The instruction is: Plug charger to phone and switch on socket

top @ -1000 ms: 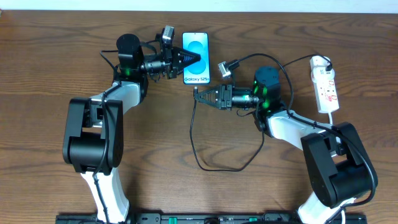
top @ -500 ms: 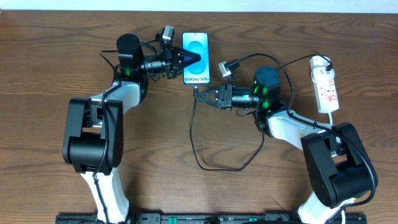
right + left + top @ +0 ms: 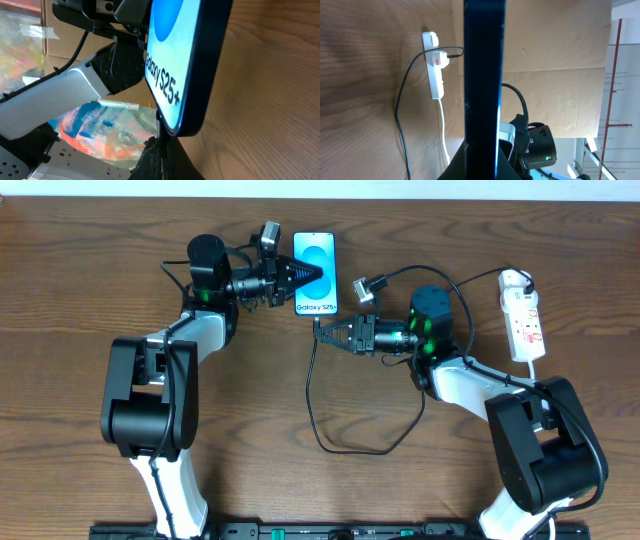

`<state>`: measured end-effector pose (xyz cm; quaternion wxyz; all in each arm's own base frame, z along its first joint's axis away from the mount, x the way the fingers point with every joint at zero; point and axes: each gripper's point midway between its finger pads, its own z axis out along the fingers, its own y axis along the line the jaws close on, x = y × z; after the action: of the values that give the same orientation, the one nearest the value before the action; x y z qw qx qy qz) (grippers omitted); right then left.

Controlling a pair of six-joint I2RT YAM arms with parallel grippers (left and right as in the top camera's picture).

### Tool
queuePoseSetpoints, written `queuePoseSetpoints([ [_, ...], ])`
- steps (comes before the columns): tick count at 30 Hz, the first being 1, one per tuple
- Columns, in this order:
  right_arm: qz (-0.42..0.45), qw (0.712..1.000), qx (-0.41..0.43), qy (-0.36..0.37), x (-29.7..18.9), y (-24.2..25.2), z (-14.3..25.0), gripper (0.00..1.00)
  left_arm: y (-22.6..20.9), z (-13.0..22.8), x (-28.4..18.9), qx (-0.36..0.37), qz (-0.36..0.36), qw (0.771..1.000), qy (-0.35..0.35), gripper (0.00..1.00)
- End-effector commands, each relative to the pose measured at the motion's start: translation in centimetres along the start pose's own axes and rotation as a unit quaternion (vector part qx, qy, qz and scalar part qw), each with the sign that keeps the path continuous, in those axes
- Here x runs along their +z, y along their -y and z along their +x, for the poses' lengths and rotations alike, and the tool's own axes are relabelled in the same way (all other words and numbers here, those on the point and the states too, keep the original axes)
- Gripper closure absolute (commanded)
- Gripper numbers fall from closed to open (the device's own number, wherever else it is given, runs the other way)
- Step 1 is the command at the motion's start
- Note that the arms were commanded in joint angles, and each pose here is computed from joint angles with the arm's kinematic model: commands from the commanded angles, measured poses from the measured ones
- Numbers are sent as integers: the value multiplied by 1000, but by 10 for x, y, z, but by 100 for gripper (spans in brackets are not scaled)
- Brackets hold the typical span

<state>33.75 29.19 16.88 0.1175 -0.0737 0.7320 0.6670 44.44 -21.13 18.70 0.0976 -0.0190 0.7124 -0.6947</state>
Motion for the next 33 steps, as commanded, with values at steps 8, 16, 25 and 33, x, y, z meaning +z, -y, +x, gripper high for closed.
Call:
queuePoseSetpoints([
  [8,-1,1000,-9,4,0,-1,-3,99,12,-2,-1,29,6,1000,-4,93],
  [16,1,1000,-12,7,0,-1,-4,99,12,-2,-1,29,6,1000,-5,93],
  [25,2,1000,-13,11,0,-1,-6,99,12,-1,-1,30,6,1000,-6,93],
  [33,0,1000,-13,7,0,-1,-4,99,12,-1,-1,32,6,999,-6,93],
])
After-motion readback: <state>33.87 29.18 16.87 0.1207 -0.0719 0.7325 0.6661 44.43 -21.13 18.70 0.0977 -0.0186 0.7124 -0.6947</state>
